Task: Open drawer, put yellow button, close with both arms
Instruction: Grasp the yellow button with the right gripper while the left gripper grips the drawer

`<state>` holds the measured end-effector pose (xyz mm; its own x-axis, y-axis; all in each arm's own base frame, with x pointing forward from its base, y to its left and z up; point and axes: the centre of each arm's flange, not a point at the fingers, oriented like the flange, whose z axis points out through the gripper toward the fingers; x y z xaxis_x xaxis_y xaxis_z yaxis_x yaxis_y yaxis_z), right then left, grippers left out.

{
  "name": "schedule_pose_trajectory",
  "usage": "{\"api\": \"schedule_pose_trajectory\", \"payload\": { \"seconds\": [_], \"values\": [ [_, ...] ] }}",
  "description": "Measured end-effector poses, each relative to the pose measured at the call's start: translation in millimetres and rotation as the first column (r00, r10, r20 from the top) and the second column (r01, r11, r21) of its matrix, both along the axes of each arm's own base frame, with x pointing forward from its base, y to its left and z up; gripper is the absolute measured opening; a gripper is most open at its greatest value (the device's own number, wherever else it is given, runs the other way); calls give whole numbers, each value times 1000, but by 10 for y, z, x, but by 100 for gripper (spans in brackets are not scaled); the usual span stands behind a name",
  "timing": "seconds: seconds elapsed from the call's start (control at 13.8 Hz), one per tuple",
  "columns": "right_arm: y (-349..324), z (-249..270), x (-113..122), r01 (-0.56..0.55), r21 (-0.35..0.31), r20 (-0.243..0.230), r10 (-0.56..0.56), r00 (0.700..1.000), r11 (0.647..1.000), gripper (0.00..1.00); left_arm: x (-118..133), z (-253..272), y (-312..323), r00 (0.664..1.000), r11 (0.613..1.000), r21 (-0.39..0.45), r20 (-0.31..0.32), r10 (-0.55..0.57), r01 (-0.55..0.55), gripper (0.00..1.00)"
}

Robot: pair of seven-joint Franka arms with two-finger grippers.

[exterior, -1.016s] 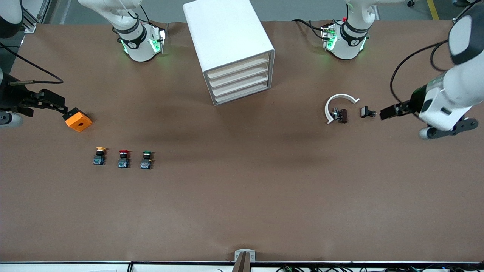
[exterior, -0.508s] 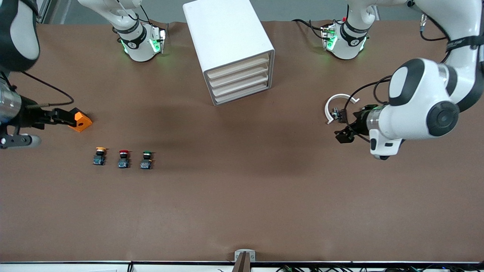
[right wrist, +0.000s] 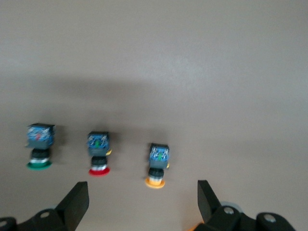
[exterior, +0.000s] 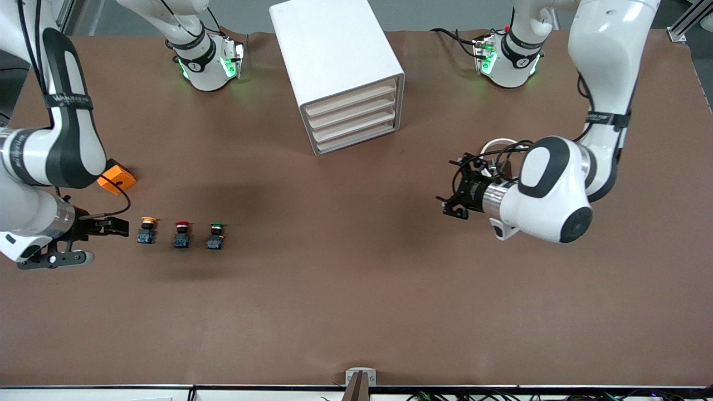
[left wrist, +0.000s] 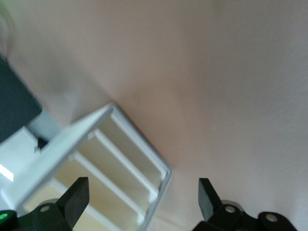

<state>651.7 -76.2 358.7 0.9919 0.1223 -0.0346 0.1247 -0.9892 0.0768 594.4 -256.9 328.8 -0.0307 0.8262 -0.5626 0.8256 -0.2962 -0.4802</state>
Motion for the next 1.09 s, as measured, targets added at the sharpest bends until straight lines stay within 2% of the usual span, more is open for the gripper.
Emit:
{"api": "schedule_pose_trajectory", "payload": {
  "seconds": [0.22,0.44,0.51,0.58,0.65,0.8,1.09],
  "values": [
    [-98,-510,-125,-4,7,64,3,998,1000,100,-287,-166,-539,980,999,14,-194,44,-42,100],
    [-159,-986,-284,1,16,94,-2,996,1000,100,-754,-387,-1288,930,987,155,-353,100,-47,100],
    [-190,-1105,-341,6,19,91,-8,996,1000,100,-912,-479,-1489,916,979,201,-387,110,-33,100],
    [-221,-1194,-397,12,22,82,-14,997,1000,100,-1051,-561,-1658,900,972,233,-419,121,-23,93],
    [-248,-1254,-448,18,24,70,-19,997,1000,100,-1150,-625,-1779,882,967,254,-450,138,-22,82],
    [-301,-1333,-523,29,27,51,-30,998,999,100,-1259,-736,-1870,834,956,293,-522,177,-19,79],
    [-324,-1513,-589,35,33,19,-36,999,999,100,-1327,-754,-1803,758,943,331,-623,195,30,72]
  ]
}}
